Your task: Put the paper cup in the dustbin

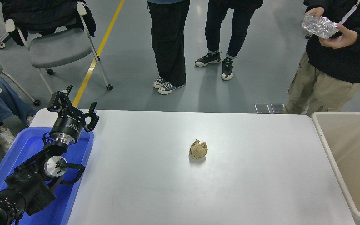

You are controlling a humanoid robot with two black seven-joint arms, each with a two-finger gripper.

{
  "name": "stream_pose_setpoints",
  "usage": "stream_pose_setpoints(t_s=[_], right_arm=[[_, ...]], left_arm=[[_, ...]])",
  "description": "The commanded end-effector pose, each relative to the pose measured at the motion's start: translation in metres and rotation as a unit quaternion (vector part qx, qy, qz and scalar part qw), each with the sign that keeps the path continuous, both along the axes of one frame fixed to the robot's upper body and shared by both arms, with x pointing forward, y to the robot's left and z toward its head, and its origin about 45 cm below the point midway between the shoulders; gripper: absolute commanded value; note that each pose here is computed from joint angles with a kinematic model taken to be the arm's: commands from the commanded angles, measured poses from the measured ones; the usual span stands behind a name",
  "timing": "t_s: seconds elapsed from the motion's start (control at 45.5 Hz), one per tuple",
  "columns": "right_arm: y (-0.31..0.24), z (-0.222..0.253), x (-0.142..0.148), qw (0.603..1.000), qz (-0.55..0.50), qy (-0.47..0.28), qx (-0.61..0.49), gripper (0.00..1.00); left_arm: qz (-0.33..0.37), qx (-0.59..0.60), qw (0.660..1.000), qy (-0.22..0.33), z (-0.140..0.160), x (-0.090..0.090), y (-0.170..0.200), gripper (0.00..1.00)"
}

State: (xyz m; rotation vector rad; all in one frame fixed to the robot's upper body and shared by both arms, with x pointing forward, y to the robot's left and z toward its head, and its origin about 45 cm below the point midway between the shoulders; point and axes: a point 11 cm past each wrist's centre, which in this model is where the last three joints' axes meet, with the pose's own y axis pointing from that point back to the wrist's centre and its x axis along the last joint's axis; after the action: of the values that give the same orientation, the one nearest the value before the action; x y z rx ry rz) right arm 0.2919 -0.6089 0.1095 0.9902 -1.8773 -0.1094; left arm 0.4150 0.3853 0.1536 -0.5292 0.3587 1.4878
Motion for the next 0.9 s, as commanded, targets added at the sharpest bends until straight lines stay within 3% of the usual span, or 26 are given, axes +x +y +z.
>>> stream_pose_setpoints(t_s=[0.0, 0.484, 0.879], right_arm=[[0.000, 0.000, 0.000, 1.000, -0.004, -0.002, -0.001, 0.95], [-0.002, 0.018, 0.015, 1.000, 0.002, -0.018, -0.015, 0.99], [0.005, 0.056, 0.057, 0.984, 0.001, -0.136, 0.119, 0.99]], left_arm=[[0.000, 0.000, 1.000, 0.000, 0.000, 0.000, 0.000, 1.00], [0.000, 0.000, 1.000, 0.000, 0.000, 0.000, 0.000, 1.00], [-0.001, 0.000, 1.000, 0.001, 0.000, 0.000, 0.000, 1.00]])
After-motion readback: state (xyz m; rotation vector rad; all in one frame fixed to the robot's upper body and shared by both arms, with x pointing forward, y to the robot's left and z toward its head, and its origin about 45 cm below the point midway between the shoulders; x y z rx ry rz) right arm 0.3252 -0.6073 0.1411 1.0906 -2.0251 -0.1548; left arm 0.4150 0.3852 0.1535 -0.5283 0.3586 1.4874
